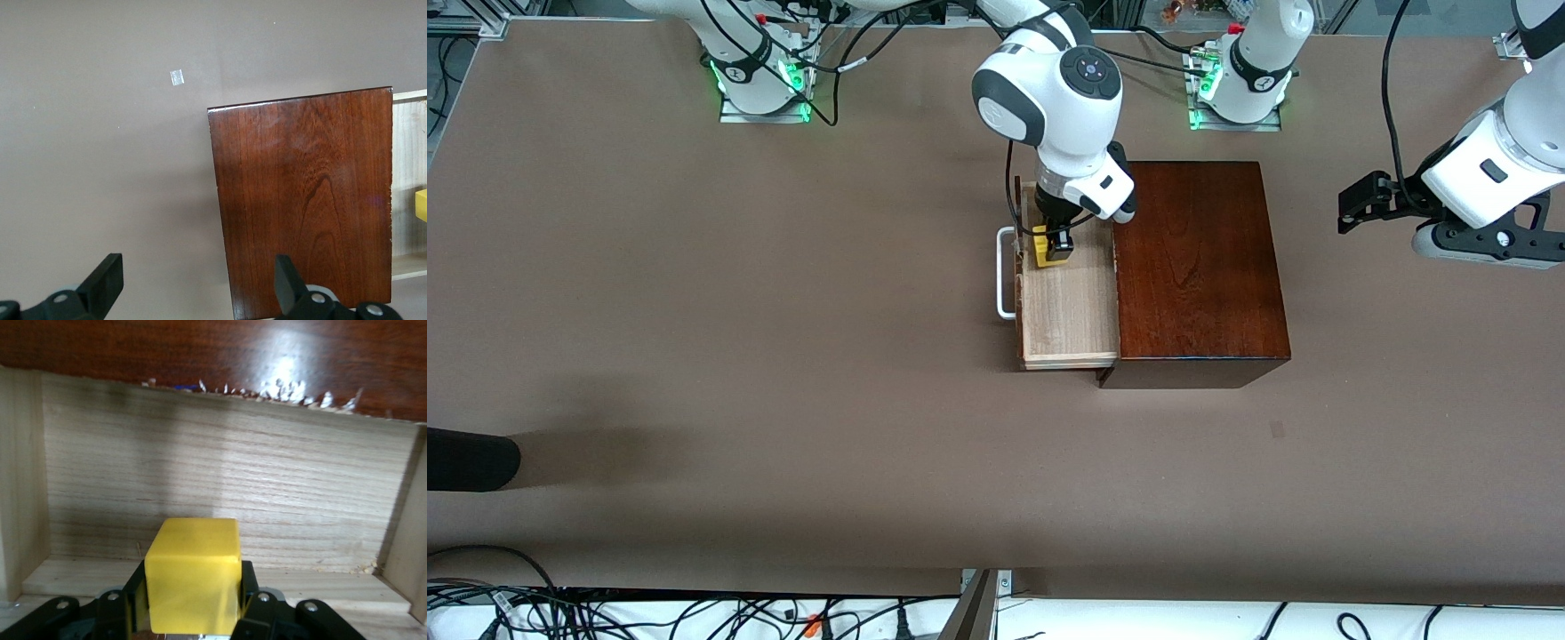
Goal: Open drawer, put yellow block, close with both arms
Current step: 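Lower the cube into the drawer and open the right gripper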
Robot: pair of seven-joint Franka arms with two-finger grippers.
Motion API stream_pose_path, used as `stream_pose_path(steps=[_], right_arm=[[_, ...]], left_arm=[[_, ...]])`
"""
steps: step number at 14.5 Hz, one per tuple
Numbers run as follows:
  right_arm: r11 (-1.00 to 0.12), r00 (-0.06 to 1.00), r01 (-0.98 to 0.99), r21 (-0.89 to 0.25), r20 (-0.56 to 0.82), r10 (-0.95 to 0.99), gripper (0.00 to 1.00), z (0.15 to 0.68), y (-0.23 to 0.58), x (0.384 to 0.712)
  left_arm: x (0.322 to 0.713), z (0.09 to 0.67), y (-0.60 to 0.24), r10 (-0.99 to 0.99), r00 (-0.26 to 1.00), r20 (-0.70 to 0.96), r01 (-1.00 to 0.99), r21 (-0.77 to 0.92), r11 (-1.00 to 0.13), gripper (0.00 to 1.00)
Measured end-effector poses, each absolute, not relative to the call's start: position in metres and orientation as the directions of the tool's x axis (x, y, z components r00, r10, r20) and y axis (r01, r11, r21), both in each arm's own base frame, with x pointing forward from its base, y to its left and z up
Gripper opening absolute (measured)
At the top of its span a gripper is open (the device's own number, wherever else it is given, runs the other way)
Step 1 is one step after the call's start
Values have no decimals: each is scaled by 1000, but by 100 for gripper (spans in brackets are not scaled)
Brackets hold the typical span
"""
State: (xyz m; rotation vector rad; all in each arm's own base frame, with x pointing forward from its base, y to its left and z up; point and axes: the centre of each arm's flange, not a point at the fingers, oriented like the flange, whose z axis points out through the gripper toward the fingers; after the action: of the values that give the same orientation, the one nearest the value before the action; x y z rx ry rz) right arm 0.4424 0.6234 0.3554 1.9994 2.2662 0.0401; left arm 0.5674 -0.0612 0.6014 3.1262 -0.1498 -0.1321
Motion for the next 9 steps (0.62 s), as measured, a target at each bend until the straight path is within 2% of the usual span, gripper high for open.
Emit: stream_pose_path(steps=[6, 9], right_arm=[[124, -117, 988, 87, -88, 989, 55, 341, 622, 444], [88, -80, 992, 87, -90, 993, 55, 337, 622, 445]], left_arm=[[568, 600, -61, -96, 992, -84, -95, 13, -995, 100], [569, 601, -62, -96, 992, -77, -95, 13, -995, 100]])
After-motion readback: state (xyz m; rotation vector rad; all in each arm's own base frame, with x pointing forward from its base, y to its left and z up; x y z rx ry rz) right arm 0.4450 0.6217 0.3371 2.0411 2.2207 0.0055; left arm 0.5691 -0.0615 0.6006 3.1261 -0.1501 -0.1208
